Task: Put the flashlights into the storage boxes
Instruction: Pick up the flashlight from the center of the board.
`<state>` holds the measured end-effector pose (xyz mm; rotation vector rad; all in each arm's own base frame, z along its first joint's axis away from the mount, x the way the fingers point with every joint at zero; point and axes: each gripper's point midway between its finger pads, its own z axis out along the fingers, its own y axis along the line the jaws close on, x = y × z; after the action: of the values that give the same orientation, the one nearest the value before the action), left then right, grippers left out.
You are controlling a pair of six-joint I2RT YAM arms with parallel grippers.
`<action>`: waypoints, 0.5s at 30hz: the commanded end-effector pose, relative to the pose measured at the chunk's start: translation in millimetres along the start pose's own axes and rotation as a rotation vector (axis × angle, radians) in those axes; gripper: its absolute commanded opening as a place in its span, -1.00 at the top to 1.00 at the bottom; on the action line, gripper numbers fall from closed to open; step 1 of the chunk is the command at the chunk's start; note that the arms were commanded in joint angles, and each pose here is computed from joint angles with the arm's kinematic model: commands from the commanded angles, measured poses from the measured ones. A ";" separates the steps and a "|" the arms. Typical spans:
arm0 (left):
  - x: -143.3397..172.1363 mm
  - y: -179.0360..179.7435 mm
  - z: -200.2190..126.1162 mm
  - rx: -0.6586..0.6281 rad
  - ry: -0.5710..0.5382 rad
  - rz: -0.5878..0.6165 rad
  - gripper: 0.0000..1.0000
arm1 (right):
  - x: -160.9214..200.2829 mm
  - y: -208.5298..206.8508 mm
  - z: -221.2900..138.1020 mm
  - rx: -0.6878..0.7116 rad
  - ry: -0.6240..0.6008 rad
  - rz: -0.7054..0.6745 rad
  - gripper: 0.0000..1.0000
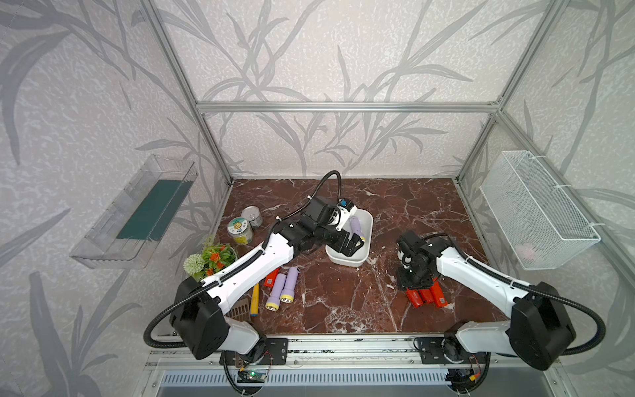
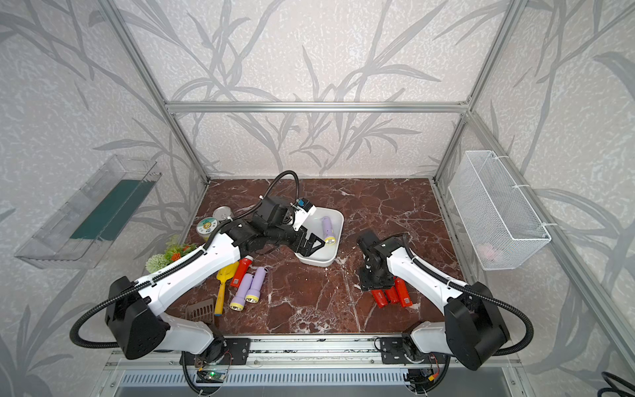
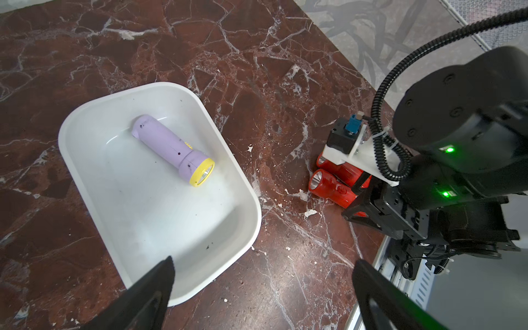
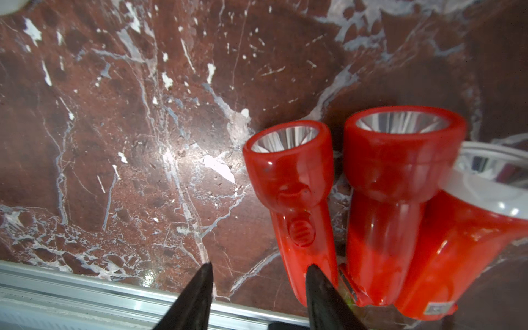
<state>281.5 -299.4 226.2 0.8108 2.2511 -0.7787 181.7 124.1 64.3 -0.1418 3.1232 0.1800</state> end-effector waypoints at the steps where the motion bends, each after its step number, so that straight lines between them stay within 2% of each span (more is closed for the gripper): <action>1: 6.0 -3.6 -3.3 0.006 -0.003 0.000 -0.99 | 1.4 -7.9 2.2 0.035 0.005 0.021 -0.07; 15: 11.9 0.0 -11.8 -0.030 -0.028 -0.014 -0.98 | -7.5 -15.3 16.7 0.066 0.009 0.032 -0.07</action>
<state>273.0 -290.1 220.1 0.7787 2.2597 -0.7652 191.1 117.3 52.7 -0.1064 3.1272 0.1145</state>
